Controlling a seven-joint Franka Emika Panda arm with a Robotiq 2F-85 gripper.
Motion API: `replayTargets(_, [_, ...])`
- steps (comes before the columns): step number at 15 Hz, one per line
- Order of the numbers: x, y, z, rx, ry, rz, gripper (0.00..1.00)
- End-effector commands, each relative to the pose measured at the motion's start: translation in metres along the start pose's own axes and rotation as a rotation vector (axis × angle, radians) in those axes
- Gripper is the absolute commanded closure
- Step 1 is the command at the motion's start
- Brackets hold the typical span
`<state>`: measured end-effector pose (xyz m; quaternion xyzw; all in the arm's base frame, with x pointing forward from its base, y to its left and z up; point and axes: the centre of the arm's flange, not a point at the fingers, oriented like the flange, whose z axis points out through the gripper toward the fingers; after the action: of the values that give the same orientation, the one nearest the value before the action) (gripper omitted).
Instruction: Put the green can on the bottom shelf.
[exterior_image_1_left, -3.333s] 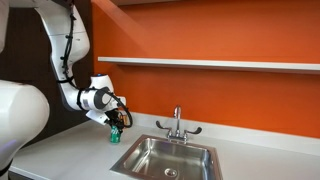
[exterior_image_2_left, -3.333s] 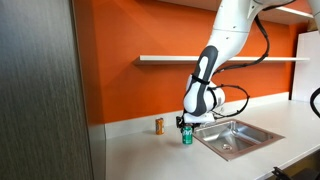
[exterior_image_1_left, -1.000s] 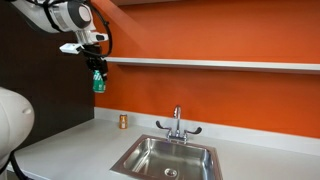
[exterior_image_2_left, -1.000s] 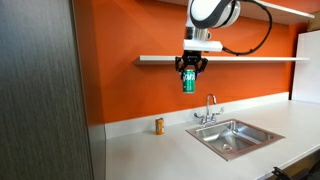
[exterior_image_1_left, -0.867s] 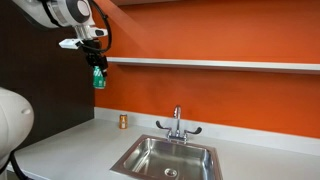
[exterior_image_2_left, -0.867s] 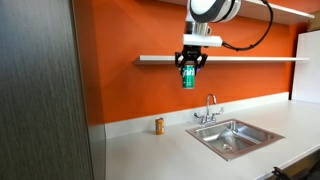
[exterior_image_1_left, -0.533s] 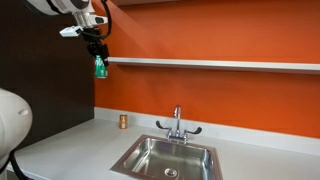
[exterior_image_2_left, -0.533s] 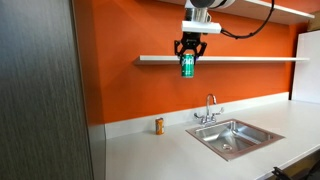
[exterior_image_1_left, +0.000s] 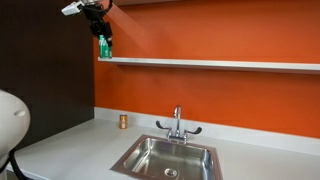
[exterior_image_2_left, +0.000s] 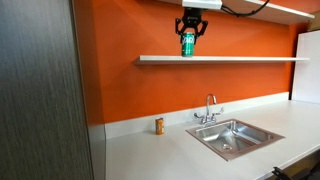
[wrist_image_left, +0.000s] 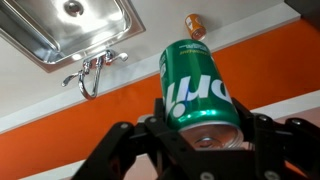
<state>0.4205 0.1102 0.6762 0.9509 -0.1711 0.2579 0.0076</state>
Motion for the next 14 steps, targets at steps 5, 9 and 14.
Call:
replayTargets(5, [0.071,-0.01,-0.029,-0.042,0.027,-0.056,0.61])
replayTargets(9, [0.104,-0.014,-0.019,-0.046,0.025,-0.109,0.61])
replayTargets(14, [0.133,-0.013,-0.001,-0.019,0.063,-0.159,0.61])
